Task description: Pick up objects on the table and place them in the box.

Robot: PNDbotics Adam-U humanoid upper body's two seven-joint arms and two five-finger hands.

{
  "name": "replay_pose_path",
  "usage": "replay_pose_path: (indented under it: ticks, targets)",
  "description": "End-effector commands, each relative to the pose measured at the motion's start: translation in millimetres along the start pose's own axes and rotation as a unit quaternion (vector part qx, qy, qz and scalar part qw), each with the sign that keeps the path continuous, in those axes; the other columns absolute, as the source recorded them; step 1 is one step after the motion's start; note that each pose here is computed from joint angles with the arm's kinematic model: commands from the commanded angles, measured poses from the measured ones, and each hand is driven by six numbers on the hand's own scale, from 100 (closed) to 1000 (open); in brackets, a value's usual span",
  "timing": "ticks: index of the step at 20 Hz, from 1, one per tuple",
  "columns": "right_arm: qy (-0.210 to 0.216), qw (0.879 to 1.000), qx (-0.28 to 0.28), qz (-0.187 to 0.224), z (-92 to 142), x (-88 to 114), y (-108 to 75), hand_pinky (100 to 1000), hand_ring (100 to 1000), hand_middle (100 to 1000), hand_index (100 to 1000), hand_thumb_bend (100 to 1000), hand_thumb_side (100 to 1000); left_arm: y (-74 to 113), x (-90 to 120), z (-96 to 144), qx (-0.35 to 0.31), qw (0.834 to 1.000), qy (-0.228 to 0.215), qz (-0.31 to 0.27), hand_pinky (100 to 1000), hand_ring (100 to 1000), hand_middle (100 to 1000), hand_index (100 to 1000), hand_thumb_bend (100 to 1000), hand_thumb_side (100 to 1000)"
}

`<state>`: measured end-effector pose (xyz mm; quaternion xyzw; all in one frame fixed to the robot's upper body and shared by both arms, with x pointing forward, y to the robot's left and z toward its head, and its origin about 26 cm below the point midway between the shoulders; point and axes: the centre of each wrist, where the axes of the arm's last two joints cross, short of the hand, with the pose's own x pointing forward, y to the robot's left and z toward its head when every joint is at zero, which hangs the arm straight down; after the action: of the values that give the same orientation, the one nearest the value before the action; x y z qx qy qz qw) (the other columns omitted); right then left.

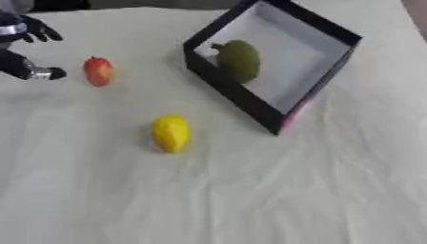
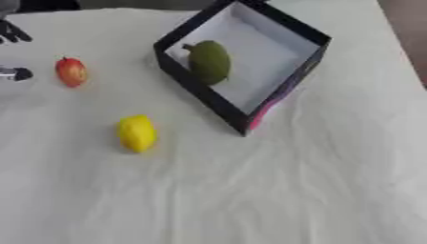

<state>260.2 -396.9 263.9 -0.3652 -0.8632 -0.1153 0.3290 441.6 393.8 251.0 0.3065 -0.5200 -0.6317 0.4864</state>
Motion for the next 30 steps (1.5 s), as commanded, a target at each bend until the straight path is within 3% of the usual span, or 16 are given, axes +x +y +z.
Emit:
replay_pose_path:
  ticks: [1, 5, 8, 16, 19, 22, 25, 30]
  targets:
    - [-0.02, 1.0, 0.007, -0.005, -6.2, 10.7, 1.5, 873, 816, 697, 792, 100, 264, 11.7, 0.0, -0.8, 0.016, 1.0, 0.013, -0.004, 845, 861, 830, 886, 495, 505]
    - [-0.02, 1.0, 0.012, -0.01, -6.8, 12.1, 4.4, 874, 815, 696, 792, 100, 272, 8.6, 3.3, -11.0, 0.023, 0.999, 0.027, -0.015, 836, 857, 827, 907, 557, 460]
    - [-0.019, 1.0, 0.014, -0.012, -6.5, 12.2, 5.8, 875, 816, 695, 792, 100, 274, 4.8, 4.7, -17.3, 0.038, 0.998, 0.048, -0.035, 832, 853, 824, 904, 541, 431]
    - [-0.014, 1.0, 0.014, -0.013, -4.5, 11.2, 8.1, 876, 816, 695, 793, 100, 287, -9.4, -1.8, -27.6, 0.073, 0.994, 0.072, -0.026, 827, 839, 806, 876, 308, 427]
    - [-0.012, 1.0, 0.014, -0.012, -3.5, 10.4, 8.5, 876, 816, 696, 794, 100, 292, -9.0, -0.1, -29.6, 0.071, 0.996, 0.061, -0.01, 824, 828, 789, 811, 212, 385]
    - [-0.009, 1.0, 0.014, -0.008, -2.2, 9.2, 8.0, 877, 817, 696, 794, 100, 295, -0.8, 4.1, -27.8, 0.069, 0.997, 0.045, -0.005, 819, 811, 768, 775, 101, 298]
    - [-0.007, 1.0, 0.014, -0.004, -1.3, 8.1, 7.0, 877, 817, 697, 795, 100, 293, 14.3, 10.3, -22.4, 0.077, 0.997, 0.029, -0.009, 815, 802, 755, 749, 100, 198]
    - [-0.013, 1.0, 0.015, 0.002, -2.8, 8.7, 4.2, 878, 817, 697, 795, 100, 279, 55.7, 32.3, -4.3, 0.133, 0.991, -0.009, -0.018, 805, 783, 735, 712, 100, 140]
